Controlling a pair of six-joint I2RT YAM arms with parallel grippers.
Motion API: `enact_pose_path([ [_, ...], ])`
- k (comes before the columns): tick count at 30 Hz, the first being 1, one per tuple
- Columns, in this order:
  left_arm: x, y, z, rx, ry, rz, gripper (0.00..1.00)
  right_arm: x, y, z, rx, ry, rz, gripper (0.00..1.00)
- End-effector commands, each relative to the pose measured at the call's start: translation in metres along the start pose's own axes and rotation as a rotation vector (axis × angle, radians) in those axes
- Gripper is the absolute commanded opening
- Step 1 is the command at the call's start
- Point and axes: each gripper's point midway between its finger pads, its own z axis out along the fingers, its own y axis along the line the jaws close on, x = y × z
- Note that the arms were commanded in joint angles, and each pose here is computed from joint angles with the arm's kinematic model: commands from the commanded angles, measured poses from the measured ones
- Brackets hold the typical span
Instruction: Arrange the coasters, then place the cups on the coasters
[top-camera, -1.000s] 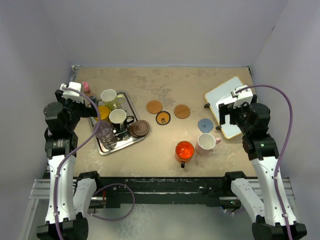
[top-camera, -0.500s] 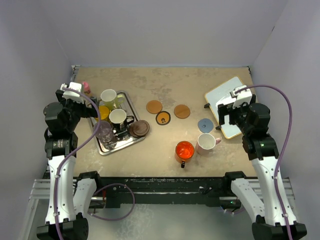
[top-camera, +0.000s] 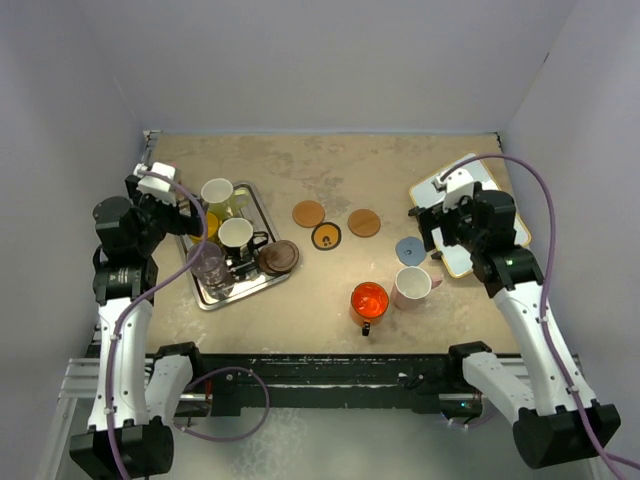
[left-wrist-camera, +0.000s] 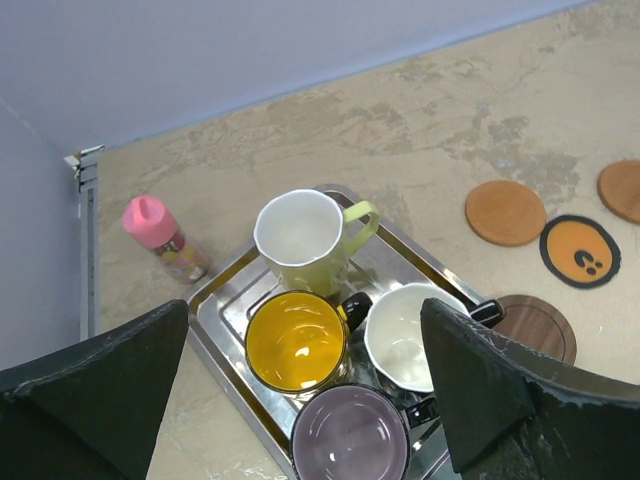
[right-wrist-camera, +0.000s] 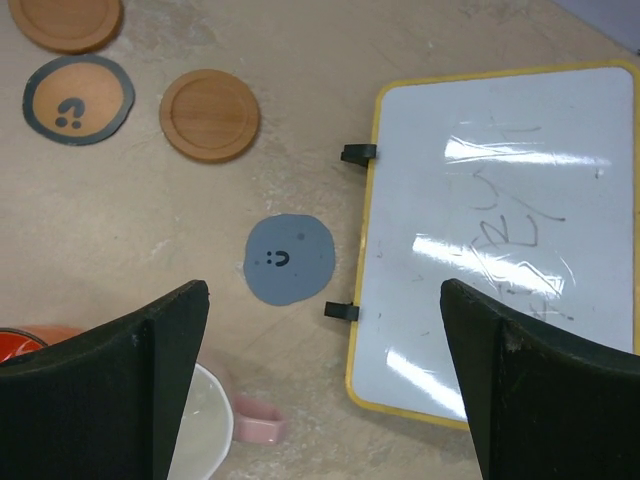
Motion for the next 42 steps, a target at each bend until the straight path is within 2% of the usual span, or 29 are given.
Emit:
enact_pose_path([
  [1,-0.003,-0.021,0.012,0.111,-0.009,0.123,0.95,-0.027,0.003,-0.001,-0.01,-0.056,-0.074,1.0],
  [5,0.008,-0.052,0.022,0.224,0.038,0.22,0.95,-0.027,0.022,0.004,-0.112,-0.075,-0.075,1.0],
  [8,0.015,-0.07,0.029,0.31,0.063,0.241,0.95,-0.018,0.035,0.007,-0.179,-0.068,-0.099,1.0],
  [20,0.046,-0.143,0.057,0.588,0.167,0.488,0.95,-0.003,0.046,0.009,-0.232,-0.054,-0.143,1.0],
  [31,0.072,-0.198,0.096,0.755,0.263,0.533,0.96,0.007,0.046,0.018,-0.235,-0.01,-0.137,1.0],
  [38,0.115,-0.218,0.085,0.871,0.388,0.644,0.97,0.008,0.048,0.016,-0.243,-0.014,-0.137,1.0],
  [42,0.142,-0.222,0.068,0.917,0.464,0.77,0.97,0.008,0.047,0.014,-0.237,-0.018,-0.142,1.0],
])
